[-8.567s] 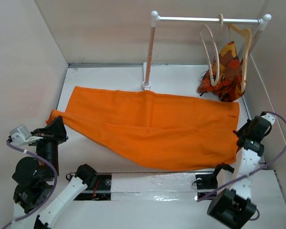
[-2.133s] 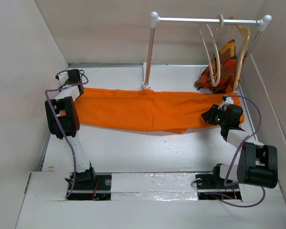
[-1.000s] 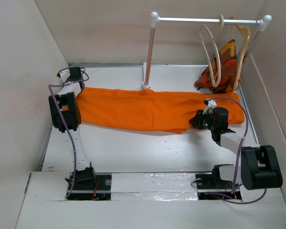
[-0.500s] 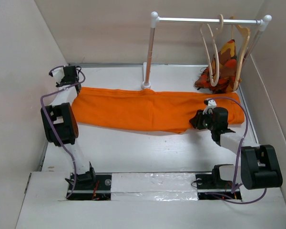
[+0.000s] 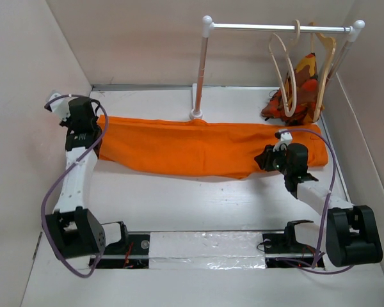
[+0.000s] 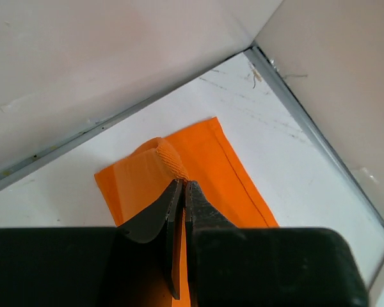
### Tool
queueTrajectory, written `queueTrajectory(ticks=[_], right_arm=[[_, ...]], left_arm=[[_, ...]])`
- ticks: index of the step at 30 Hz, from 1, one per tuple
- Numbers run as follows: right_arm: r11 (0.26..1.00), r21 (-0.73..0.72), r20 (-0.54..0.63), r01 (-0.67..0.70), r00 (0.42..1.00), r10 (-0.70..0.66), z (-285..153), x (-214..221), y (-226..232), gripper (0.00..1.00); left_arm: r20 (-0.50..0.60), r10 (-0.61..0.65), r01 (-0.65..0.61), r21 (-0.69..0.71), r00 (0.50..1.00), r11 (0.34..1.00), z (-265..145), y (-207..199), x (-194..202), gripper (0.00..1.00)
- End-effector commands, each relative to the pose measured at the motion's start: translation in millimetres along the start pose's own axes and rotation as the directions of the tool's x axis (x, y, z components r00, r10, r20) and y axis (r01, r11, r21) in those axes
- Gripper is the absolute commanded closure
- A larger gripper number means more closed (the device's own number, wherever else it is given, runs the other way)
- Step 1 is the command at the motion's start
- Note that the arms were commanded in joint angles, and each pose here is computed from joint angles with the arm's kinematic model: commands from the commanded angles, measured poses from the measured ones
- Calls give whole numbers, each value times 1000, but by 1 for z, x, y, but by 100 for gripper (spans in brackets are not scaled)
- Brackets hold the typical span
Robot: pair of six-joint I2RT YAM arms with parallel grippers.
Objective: Place the trousers on the hanger
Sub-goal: Fold the trousers at the center of the board.
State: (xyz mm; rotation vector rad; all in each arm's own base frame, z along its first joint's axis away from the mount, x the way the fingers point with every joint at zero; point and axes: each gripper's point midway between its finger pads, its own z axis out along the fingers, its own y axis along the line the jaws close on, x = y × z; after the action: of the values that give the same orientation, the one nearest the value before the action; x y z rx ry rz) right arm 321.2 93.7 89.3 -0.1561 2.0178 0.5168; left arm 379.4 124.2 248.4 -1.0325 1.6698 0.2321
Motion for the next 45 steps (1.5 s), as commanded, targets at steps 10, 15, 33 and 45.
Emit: queueTrajectory(ticks=[10, 15, 33, 45], right_arm=[[998, -13, 51, 54, 997, -54, -1, -15, 7, 65], [998, -14, 40, 65, 997, -64, 2, -11, 10, 65], [993, -21, 6, 116, 993, -116, 14, -7, 23, 65], [988, -35, 47, 148, 988, -146, 7, -20, 35, 63]], left_arm=[[81, -20, 21, -12, 997, 1000, -14, 4, -30, 100], [32, 24, -21, -97, 999, 995, 35, -13, -16, 100], [-117, 204, -228, -260, 972, 938, 186, -41, 56, 91], [-142, 191, -210, -132, 971, 969, 135, -38, 62, 44]])
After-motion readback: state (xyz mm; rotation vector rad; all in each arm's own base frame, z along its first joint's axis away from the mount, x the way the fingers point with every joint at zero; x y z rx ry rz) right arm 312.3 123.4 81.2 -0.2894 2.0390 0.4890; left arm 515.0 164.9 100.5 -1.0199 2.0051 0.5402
